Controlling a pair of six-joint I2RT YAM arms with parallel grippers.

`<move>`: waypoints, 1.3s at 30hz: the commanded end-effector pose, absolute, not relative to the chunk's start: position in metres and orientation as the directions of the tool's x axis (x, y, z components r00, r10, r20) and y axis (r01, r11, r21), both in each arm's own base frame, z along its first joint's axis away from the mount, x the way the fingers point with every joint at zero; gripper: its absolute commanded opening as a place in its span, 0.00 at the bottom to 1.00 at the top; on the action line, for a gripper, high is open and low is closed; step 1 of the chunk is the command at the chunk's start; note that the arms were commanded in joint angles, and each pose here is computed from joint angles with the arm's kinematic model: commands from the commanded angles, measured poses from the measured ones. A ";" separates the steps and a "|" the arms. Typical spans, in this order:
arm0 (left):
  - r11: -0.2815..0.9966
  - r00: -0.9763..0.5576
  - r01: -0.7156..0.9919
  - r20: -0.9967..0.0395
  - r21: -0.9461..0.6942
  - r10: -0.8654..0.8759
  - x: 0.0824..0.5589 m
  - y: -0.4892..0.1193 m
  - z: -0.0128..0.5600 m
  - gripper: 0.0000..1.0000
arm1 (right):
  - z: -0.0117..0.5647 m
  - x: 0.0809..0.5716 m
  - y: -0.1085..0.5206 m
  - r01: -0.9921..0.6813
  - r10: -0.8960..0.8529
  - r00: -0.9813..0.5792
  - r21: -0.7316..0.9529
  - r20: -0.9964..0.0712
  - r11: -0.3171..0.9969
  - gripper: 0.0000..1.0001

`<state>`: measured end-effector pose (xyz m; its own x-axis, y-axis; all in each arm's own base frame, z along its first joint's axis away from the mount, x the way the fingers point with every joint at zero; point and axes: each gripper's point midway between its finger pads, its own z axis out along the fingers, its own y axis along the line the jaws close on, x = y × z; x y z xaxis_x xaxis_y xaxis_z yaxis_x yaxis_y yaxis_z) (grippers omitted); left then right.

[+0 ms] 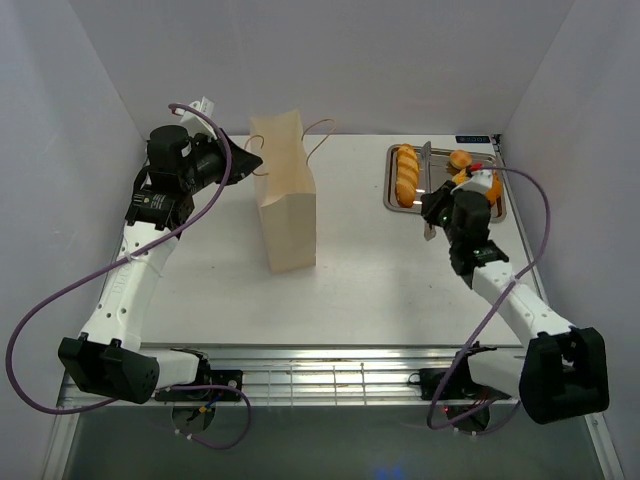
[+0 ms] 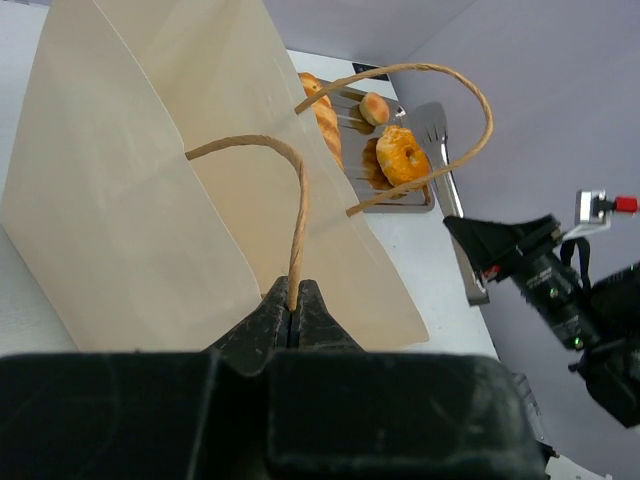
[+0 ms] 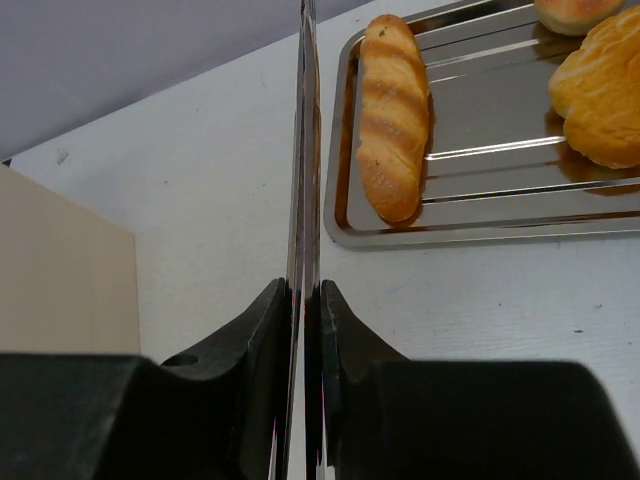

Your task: Place the fake bread into the paper bag

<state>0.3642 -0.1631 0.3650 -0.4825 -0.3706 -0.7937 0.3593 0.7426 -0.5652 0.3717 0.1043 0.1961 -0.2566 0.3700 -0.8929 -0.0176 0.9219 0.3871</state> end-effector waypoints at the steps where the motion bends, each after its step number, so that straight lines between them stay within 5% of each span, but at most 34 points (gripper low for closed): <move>1: 0.723 -0.461 0.401 -0.806 -0.562 -0.372 0.356 -0.166 0.378 0.00 | 0.196 0.381 0.108 -0.137 0.424 -0.467 0.538 -0.776 0.832 0.11; 6: 0.726 -0.458 0.402 -0.810 -0.557 -0.368 0.357 -0.166 0.379 0.00 | 0.191 0.411 0.077 -0.103 0.556 -0.553 0.714 -0.620 0.693 0.15; 13: 0.727 -0.467 0.399 -0.806 -0.558 -0.363 0.360 -0.167 0.375 0.00 | 0.196 0.428 0.062 -0.128 0.631 -0.564 0.811 -0.533 0.570 0.25; 27: 0.712 -0.480 0.414 -0.800 -0.568 -0.359 0.364 -0.172 0.372 0.00 | 0.177 0.396 0.026 0.049 0.801 -0.553 0.950 -0.231 0.307 0.37; 39: 0.686 -0.466 0.455 -0.808 -0.568 -0.360 0.352 -0.175 0.387 0.00 | 0.177 0.406 0.009 0.058 0.804 -0.550 0.950 -0.227 0.307 0.49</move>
<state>0.3651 -0.1713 0.3659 -0.4944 -0.3600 -0.7912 0.3990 0.7147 -0.5745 0.3935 0.0120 0.1563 -0.5406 0.8253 -0.1631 0.1413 0.2802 0.9495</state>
